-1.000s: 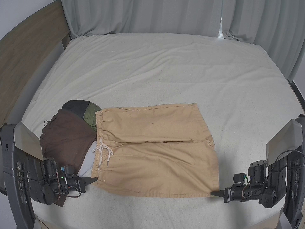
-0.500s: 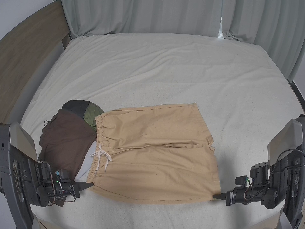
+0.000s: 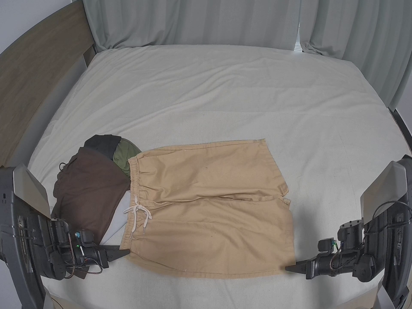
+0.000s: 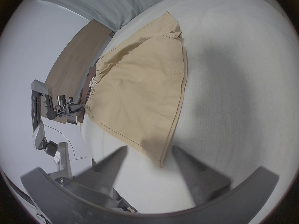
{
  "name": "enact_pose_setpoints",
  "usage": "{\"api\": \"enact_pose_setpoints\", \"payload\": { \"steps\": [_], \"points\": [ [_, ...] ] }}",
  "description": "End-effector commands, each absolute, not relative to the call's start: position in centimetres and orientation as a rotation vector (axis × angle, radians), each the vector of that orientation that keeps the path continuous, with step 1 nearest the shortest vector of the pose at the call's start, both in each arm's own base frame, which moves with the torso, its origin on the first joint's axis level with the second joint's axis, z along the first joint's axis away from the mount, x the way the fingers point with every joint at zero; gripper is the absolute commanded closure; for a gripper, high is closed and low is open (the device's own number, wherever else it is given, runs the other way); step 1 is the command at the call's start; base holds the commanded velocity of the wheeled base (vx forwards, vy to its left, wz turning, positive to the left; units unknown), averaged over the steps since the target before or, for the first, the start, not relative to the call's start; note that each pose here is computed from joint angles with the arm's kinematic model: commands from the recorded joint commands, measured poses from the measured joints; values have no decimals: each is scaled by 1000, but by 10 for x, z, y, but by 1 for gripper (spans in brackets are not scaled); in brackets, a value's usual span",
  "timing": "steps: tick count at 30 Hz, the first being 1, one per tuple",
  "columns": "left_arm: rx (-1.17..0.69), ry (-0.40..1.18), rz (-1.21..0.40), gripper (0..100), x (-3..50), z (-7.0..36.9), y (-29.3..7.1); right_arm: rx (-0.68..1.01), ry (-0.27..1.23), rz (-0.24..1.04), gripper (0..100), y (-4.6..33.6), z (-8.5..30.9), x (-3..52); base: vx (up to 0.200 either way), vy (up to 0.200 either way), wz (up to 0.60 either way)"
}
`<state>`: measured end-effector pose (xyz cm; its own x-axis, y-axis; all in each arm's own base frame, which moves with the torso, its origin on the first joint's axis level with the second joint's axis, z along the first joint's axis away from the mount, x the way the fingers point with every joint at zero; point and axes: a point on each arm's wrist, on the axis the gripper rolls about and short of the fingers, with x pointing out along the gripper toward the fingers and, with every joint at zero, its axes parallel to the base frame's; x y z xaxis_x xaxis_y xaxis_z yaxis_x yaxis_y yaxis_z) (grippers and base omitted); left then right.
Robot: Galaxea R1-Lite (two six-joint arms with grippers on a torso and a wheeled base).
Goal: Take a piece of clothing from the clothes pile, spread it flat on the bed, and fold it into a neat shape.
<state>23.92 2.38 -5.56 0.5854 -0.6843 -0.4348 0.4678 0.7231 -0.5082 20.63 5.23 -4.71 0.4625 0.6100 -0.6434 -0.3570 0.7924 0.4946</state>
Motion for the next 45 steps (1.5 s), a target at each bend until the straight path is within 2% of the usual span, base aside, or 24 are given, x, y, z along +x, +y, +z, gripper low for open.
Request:
{"api": "enact_pose_setpoints", "payload": {
  "steps": [1, 19, 20, 45],
  "points": [
    [-353, 656, -696, 0, 240, -57, 23, 296, 914, 608, 0, 51, -49, 206, 0, 0, 0],
    [-354, 667, -699, 0, 241, -62, 22, 294, 912, 608, 0, 50, -50, 206, 0, 0, 0],
    [-354, 668, -700, 100, 241, -63, 21, 294, 912, 608, 0, 50, -50, 206, 0, 0, 0],
    [-339, 663, -710, 100, 250, -74, 21, 300, 907, 663, 0, 57, -52, 210, 0, 0, 0]
  ]
}}
